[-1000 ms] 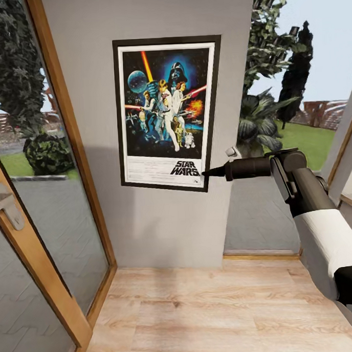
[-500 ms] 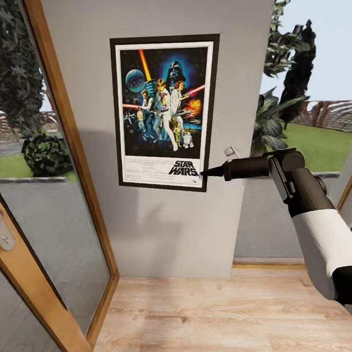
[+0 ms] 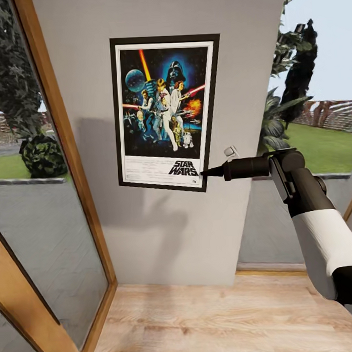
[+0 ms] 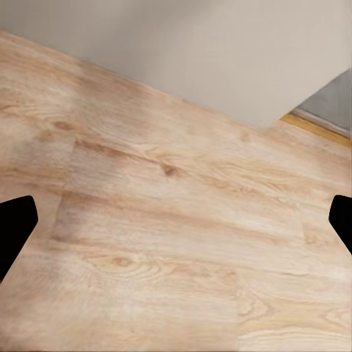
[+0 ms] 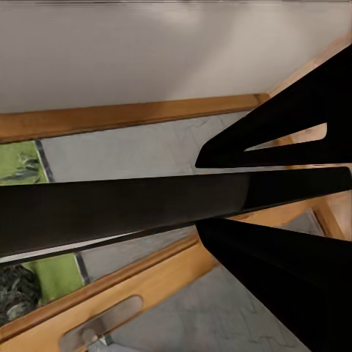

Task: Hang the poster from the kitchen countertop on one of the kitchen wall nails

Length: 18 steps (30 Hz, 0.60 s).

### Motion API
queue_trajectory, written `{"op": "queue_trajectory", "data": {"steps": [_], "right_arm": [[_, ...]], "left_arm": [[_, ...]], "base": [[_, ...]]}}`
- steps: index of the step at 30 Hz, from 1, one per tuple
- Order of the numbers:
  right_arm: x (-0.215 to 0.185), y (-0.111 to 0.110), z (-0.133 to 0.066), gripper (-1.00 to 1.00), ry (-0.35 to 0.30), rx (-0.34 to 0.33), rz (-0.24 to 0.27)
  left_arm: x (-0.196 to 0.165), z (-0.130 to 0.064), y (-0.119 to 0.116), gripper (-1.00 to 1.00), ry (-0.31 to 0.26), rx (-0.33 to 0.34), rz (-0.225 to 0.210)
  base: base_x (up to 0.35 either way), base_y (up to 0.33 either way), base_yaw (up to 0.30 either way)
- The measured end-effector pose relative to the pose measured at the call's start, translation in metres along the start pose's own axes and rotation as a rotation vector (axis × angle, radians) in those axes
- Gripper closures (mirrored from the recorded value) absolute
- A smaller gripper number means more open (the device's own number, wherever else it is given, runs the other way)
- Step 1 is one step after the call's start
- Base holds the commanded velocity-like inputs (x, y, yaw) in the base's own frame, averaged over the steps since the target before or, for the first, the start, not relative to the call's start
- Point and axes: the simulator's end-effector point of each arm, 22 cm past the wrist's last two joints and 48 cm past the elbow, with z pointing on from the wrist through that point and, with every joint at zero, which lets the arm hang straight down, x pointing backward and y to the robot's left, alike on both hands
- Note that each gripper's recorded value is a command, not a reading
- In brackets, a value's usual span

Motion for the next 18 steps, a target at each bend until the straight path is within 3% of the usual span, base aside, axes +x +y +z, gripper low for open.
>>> {"op": "queue_trajectory", "data": {"steps": [10, 18], "right_arm": [[0.0002, -0.0006, 0.0002, 1.0, 0.0, 0.001, 0.0], [0.0003, -0.0006, 0.0002, 1.0, 0.0, 0.001, 0.0]], "left_arm": [[0.0001, 0.0002, 0.0001, -1.0, 0.0, 0.0, 0.0], [-0.0012, -0.0006, 0.0024, -1.0, 0.0, -0.003, 0.002]], "base": [[0.101, -0.027, 0.0], [0.187, -0.001, 0.0]]}}
